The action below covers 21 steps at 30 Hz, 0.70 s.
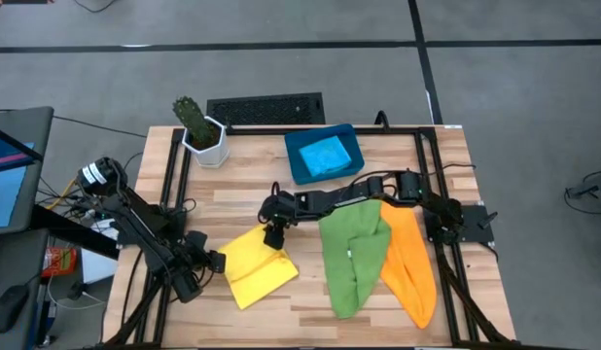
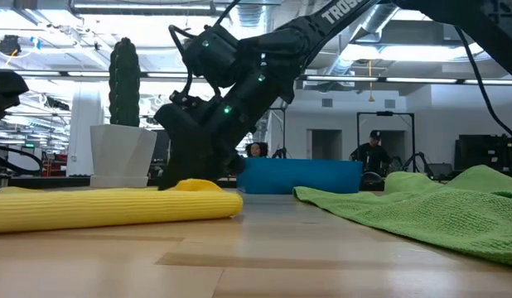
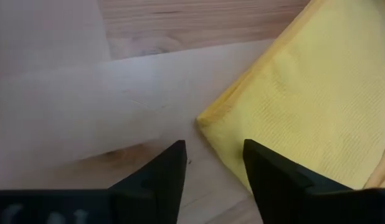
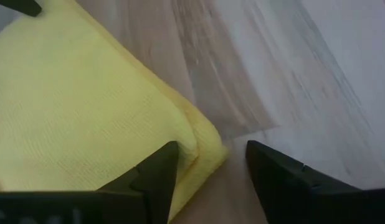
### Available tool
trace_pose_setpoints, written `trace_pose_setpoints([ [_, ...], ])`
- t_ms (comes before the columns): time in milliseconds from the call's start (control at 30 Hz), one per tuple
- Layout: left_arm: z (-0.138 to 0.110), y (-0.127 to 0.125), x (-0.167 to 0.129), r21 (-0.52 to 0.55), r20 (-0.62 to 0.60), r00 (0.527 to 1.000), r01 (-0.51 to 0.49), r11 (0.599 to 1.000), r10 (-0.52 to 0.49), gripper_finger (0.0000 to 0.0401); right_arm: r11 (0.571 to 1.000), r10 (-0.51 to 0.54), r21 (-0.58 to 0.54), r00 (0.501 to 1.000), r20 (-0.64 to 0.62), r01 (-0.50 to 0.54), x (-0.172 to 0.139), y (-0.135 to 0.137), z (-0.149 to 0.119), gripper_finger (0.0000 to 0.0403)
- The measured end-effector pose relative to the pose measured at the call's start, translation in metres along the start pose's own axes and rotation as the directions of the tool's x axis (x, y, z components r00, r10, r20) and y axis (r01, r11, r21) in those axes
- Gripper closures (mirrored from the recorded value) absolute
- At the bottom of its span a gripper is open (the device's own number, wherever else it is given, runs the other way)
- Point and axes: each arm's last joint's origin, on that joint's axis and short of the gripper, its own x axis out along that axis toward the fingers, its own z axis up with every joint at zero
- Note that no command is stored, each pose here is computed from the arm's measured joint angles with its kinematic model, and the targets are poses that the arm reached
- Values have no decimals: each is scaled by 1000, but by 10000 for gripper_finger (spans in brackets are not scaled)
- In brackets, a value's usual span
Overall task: Fold microfiber towels
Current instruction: Fold the yellow microfiber cloth
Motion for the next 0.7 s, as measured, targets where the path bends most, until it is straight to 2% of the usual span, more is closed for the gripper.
trace_pose_setpoints([
  [200,1,1,1,24,6,1000,-9,1000,8,283,1000,-9,-2,1000,0,9,0,0,0,237],
  [367,7,5,9,13,46,999,-5,1000,4,331,999,7,-32,1000,-9,-7,0,0,-1,306],
  [567,14,9,18,8,118,992,35,999,-36,392,999,36,-33,999,-26,-37,0,0,-2,357],
  [700,15,10,20,10,125,991,48,999,-49,399,999,43,-26,999,-28,-44,0,1,-2,389],
])
